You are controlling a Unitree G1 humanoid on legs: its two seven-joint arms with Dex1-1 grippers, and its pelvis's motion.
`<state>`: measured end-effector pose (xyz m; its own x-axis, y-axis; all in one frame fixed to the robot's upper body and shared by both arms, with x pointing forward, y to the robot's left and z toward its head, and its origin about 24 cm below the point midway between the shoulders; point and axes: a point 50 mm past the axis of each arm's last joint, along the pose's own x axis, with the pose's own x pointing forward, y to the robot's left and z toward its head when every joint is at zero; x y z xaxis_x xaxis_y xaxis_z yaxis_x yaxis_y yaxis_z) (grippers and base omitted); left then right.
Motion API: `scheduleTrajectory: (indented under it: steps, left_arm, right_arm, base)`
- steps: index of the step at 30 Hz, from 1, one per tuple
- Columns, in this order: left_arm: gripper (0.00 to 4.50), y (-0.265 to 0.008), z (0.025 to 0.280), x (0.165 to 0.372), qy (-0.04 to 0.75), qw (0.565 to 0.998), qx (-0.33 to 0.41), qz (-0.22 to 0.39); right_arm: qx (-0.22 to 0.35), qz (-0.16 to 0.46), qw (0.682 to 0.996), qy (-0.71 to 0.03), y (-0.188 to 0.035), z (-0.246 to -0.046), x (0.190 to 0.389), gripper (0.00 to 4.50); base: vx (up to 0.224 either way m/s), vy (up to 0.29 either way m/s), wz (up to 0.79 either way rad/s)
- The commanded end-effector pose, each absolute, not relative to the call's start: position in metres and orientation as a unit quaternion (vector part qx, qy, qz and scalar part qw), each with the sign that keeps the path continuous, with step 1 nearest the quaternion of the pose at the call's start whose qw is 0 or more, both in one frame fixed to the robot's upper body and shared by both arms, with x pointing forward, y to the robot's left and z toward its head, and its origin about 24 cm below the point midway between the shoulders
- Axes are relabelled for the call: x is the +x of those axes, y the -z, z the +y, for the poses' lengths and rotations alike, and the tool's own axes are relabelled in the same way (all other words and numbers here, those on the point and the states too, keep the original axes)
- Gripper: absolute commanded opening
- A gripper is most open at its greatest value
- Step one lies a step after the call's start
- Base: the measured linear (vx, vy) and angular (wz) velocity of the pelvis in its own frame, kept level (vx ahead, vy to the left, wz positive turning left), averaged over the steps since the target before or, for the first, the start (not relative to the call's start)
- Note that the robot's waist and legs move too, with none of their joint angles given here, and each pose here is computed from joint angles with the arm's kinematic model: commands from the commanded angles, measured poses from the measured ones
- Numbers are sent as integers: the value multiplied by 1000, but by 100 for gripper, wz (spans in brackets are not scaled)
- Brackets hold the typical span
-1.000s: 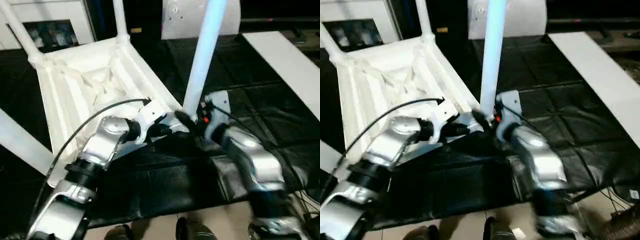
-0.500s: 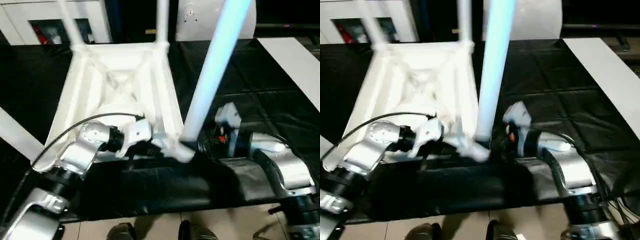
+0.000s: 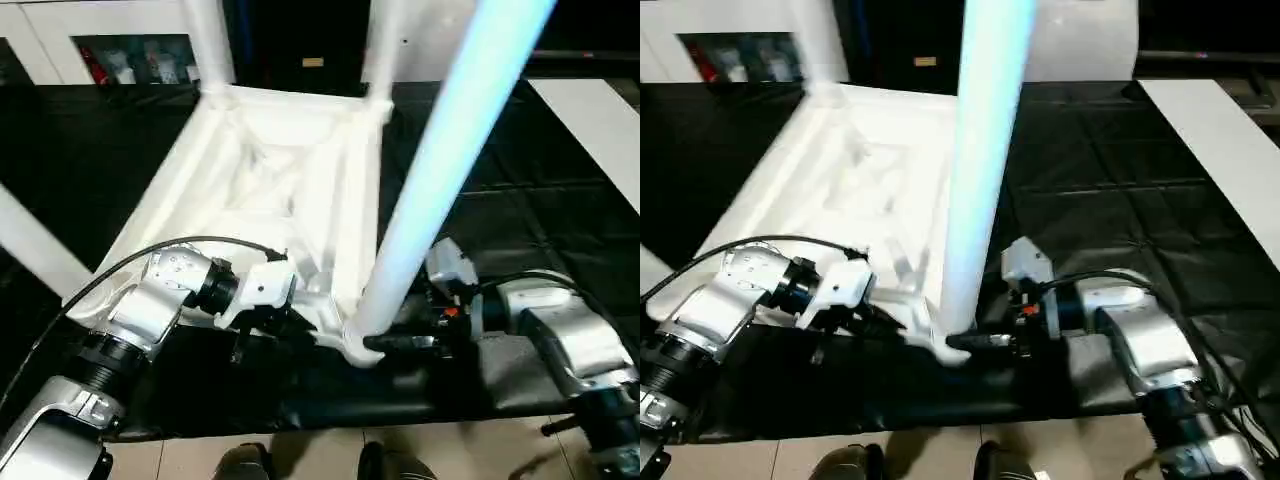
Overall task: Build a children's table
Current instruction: Rotate leg to tighten
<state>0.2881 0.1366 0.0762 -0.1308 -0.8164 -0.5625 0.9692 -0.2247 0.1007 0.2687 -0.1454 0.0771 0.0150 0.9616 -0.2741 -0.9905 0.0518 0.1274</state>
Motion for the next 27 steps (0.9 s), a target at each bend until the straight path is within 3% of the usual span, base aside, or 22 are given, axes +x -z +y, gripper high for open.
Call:
scheduleTrajectory:
  steps: [1,12,18,20,22,24,27]
  left_arm:
    - [0,-74,129,279,772,559,267,142]
    - [0,-74,130,280,773,558,267,142]
    - [0,-74,124,284,754,600,228,141]
    - [0,-73,114,290,726,641,205,143]
    - [0,-73,111,292,717,651,202,144]
    - [0,-71,104,295,699,672,195,148]
    - [0,-70,91,300,670,704,178,153]
  right_arm:
    - [-50,144,705,-693,-81,-146,271,321]
    - [-33,157,685,-711,-80,-145,269,250]
    - [-3,164,690,-705,-79,-142,263,230]
    - [17,164,712,-683,-79,-130,259,225]
    - [19,163,723,-671,-78,-126,259,224]
    - [13,163,755,-635,-75,-116,265,223]
    - [52,158,806,-567,-76,-97,280,220]
  base:
    - [0,0,0]
    - [0,0,0]
    - [0,0,0]
    - [0,0,0]
    - [0,0,0]
    - [0,0,0]
    - [-20,0,-3]
